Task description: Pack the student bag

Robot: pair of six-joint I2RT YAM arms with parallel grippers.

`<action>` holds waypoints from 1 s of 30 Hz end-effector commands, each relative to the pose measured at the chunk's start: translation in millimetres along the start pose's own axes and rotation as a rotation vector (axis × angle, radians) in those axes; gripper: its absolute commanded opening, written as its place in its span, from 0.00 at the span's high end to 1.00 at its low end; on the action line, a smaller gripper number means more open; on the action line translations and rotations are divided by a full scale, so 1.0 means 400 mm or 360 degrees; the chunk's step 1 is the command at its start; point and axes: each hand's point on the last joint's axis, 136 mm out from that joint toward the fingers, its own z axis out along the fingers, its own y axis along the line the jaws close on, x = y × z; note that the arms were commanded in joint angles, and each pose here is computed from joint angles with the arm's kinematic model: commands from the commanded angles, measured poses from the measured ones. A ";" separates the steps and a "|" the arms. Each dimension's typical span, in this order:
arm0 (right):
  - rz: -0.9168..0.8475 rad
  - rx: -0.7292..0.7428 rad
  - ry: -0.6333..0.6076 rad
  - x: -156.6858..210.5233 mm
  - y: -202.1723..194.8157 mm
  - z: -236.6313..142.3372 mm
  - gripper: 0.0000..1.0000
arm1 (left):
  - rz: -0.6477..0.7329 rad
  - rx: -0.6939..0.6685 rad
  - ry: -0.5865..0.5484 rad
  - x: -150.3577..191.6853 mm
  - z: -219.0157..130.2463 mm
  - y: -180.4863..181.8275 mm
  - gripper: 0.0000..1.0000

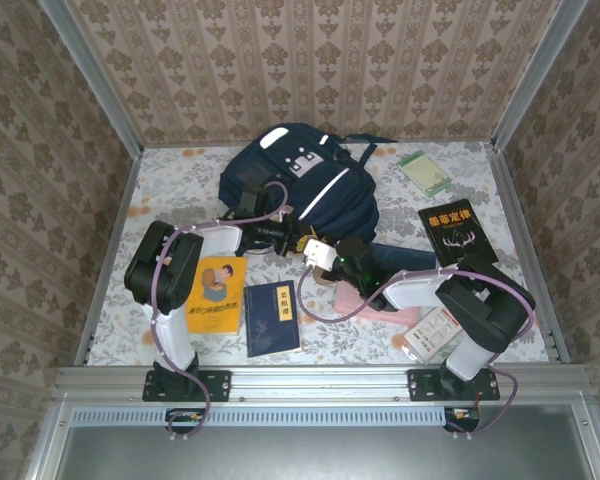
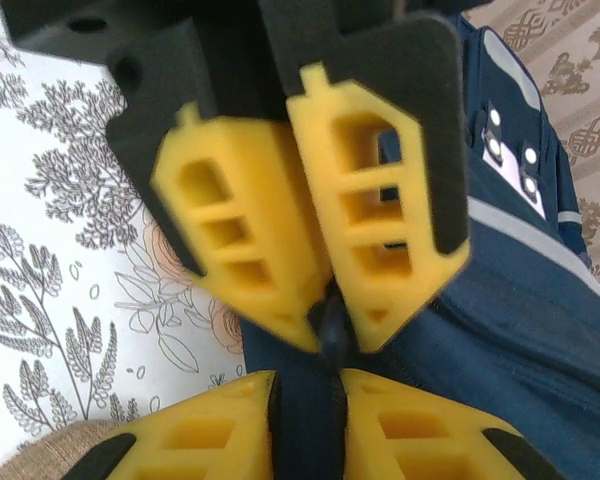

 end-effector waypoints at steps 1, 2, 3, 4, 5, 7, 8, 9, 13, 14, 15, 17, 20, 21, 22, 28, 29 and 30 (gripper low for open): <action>0.0085 0.0031 -0.0132 -0.068 -0.034 -0.034 0.71 | 0.0041 -0.0023 0.0063 0.026 0.002 0.006 0.67; 0.0110 0.0007 -0.0150 -0.073 -0.031 -0.048 0.69 | 0.0068 -0.0035 0.0066 0.033 -0.003 -0.001 0.64; 0.0141 -0.0008 -0.0175 -0.082 -0.033 -0.063 0.67 | 0.0094 -0.0048 0.0068 0.038 -0.007 -0.005 0.62; 0.0177 -0.0028 -0.0202 -0.088 -0.032 -0.082 0.66 | 0.0123 -0.0064 0.0070 0.046 -0.013 -0.011 0.61; 0.0204 -0.0045 -0.0223 -0.094 -0.031 -0.100 0.65 | 0.0147 -0.0078 0.0070 0.054 -0.020 -0.014 0.60; 0.0276 -0.0030 -0.0271 -0.109 -0.049 -0.139 0.64 | 0.0187 -0.0109 0.0060 0.066 -0.036 -0.017 0.59; 0.0324 -0.0010 -0.0288 -0.112 -0.060 -0.158 0.63 | 0.0209 -0.0125 0.0051 0.072 -0.047 -0.019 0.58; 0.0376 0.0008 -0.0297 -0.113 -0.070 -0.173 0.62 | 0.0230 -0.0134 0.0042 0.077 -0.055 -0.020 0.58; 0.0628 0.0048 -0.0252 -0.100 -0.102 -0.209 0.60 | 0.0312 -0.0179 0.0033 0.108 -0.091 -0.017 0.56; 0.0709 0.0055 -0.0210 -0.094 -0.109 -0.211 0.60 | 0.0330 -0.0194 0.0034 0.116 -0.100 -0.015 0.56; 0.0803 0.0071 -0.0164 -0.090 -0.122 -0.212 0.59 | 0.0357 -0.0212 0.0030 0.125 -0.113 -0.016 0.56; 0.1010 0.0094 -0.0057 -0.078 -0.140 -0.212 0.59 | 0.0406 -0.0268 0.0007 0.147 -0.141 -0.008 0.56; 0.1320 0.0053 0.0126 -0.075 -0.143 -0.211 0.57 | 0.0375 -0.0307 -0.0208 0.117 -0.244 0.013 0.56; 0.1386 0.0012 0.0175 -0.084 -0.137 -0.206 0.57 | 0.0356 -0.0300 -0.0283 0.108 -0.278 0.018 0.56; 0.1467 -0.0033 0.0232 -0.088 -0.126 -0.199 0.60 | 0.0319 -0.0291 -0.0370 0.096 -0.318 0.030 0.56; 0.2298 -0.0143 0.0717 -0.079 -0.044 -0.147 0.62 | 0.0293 -0.0347 -0.0741 0.052 -0.472 0.076 0.56; 0.2431 -0.0203 0.0796 -0.091 -0.014 -0.135 0.63 | 0.0307 -0.0356 -0.0771 0.048 -0.477 0.077 0.56; 0.2546 -0.0218 0.0852 -0.098 0.008 -0.125 0.63 | 0.0317 -0.0357 -0.0790 0.046 -0.479 0.079 0.56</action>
